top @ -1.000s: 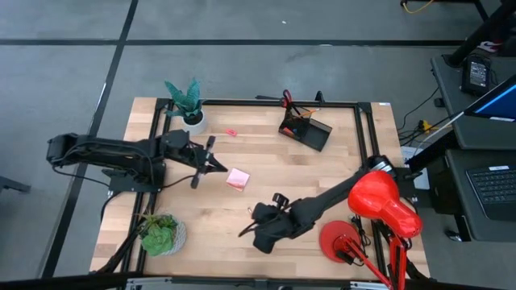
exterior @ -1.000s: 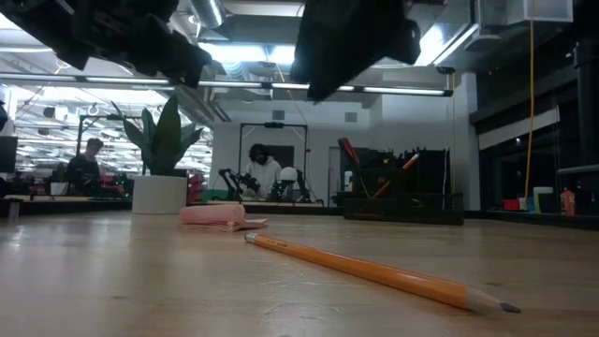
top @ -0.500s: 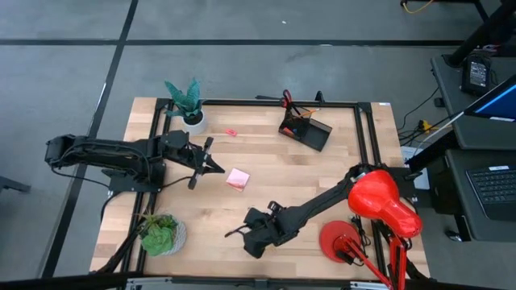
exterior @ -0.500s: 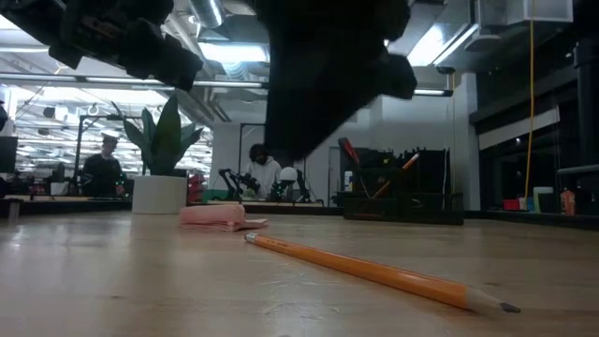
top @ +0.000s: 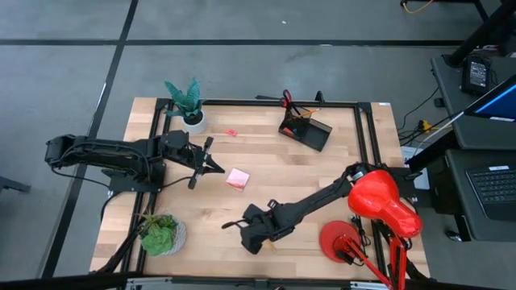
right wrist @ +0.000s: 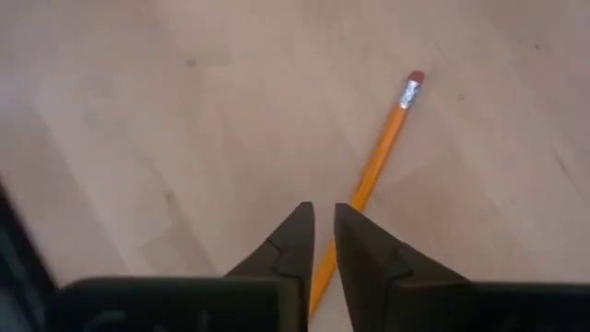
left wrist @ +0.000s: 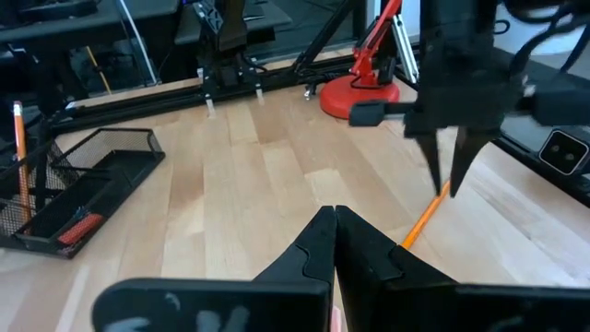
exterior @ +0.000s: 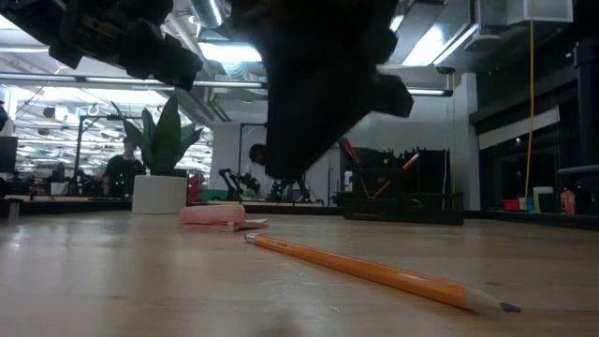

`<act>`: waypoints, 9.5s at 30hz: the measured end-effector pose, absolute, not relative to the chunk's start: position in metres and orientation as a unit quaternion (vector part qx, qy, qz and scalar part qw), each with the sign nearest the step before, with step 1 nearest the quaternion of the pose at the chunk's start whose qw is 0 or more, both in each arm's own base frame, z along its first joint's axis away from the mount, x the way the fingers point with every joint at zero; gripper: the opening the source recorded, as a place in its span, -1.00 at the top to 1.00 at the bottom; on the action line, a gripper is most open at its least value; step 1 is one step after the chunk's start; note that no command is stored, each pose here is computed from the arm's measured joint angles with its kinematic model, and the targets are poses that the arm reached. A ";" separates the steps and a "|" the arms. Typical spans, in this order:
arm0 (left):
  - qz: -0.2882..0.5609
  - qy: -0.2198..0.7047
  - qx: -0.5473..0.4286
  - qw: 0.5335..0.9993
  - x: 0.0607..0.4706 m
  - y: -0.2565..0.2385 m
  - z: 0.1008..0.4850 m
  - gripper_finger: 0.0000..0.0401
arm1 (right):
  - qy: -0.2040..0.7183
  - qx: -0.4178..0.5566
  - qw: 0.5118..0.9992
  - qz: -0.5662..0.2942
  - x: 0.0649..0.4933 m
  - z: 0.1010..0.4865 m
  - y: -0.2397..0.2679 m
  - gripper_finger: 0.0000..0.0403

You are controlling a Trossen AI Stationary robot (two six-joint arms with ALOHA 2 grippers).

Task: Pick and place office supplies into organizer
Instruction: Put the pencil into the black desk organizer

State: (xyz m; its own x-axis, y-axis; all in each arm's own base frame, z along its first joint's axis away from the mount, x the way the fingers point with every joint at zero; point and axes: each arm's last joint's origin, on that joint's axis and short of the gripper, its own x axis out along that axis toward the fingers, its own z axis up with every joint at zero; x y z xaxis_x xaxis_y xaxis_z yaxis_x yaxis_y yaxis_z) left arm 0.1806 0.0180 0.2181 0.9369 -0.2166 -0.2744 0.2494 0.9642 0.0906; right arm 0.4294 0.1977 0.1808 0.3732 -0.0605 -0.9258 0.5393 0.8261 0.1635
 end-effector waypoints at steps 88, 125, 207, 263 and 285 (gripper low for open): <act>-0.119 0.137 0.061 0.982 0.180 0.018 0.217 0.99 | 0.628 0.107 0.753 -0.163 0.436 0.133 0.167 0.48; -0.120 0.148 0.057 0.980 0.180 0.018 0.215 0.99 | 0.645 0.163 0.733 -0.143 0.438 0.133 0.162 0.31; -0.122 0.150 0.069 0.979 0.180 0.018 0.214 0.98 | 0.628 0.107 0.761 -0.126 0.436 0.166 0.169 0.95; -0.130 0.184 0.042 0.973 0.177 0.017 0.208 0.99 | 0.582 0.267 0.743 -0.195 0.369 0.185 0.115 0.22; -0.129 0.188 0.041 0.973 0.178 0.016 0.207 0.98 | 0.575 0.262 0.743 -0.222 0.369 0.169 0.133 0.26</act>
